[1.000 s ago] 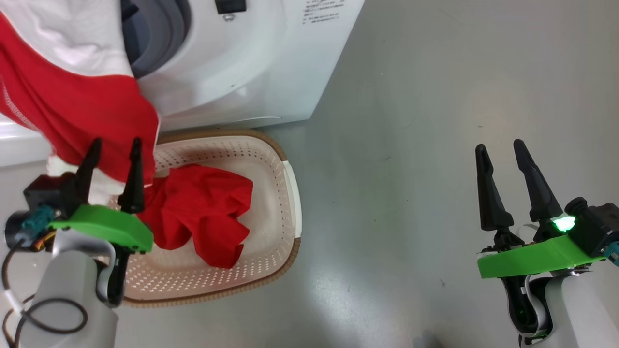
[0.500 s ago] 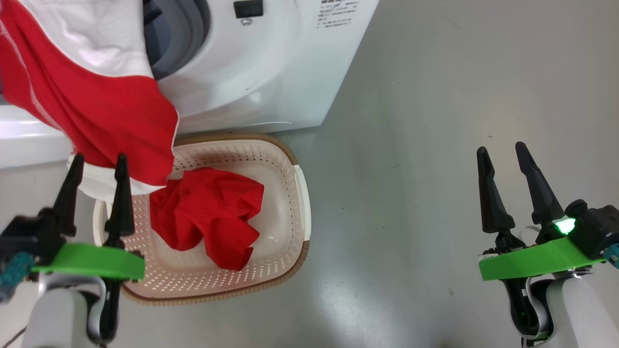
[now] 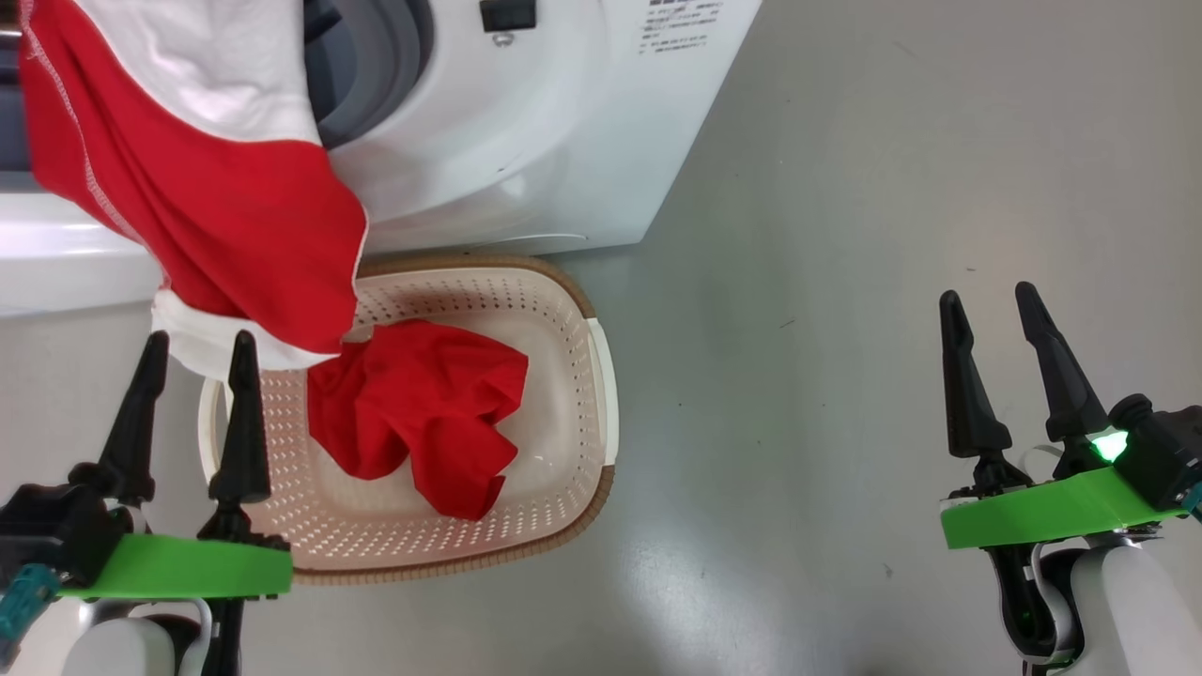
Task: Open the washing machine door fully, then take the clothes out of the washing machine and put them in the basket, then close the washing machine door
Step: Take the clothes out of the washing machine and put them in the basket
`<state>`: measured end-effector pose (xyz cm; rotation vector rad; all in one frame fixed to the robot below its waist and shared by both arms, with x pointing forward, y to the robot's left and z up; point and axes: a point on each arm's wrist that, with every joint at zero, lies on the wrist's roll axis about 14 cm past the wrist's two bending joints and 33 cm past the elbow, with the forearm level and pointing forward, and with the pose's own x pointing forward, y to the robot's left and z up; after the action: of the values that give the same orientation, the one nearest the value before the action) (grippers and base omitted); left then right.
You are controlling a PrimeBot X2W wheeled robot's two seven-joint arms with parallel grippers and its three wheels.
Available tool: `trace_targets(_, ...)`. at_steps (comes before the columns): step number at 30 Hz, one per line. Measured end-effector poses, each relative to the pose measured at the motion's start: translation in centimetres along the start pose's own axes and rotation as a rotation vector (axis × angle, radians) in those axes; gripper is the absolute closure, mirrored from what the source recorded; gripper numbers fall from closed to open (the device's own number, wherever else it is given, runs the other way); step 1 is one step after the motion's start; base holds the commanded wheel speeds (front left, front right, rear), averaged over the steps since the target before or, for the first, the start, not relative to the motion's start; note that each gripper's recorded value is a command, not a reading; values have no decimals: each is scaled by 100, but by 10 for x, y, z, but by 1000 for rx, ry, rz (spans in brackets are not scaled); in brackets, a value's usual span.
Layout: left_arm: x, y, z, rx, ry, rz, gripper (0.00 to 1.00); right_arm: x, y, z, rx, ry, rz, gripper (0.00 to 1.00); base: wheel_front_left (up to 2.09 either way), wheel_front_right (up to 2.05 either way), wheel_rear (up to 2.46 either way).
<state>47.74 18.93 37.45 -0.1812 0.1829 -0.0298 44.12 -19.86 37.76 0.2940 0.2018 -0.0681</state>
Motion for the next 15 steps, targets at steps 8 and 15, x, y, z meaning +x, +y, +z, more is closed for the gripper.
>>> trace_targets(8, 4, 1, 3, -19, -16, 9, 0, 2, -2, -4, 0, 9, -4, 0, 0, 0, 0)
trace_targets(15, 34, 0, 34, -22, -110, -3, 0, 5, 1, -8, 4, 15, 2, 0, 0, 0, 0)
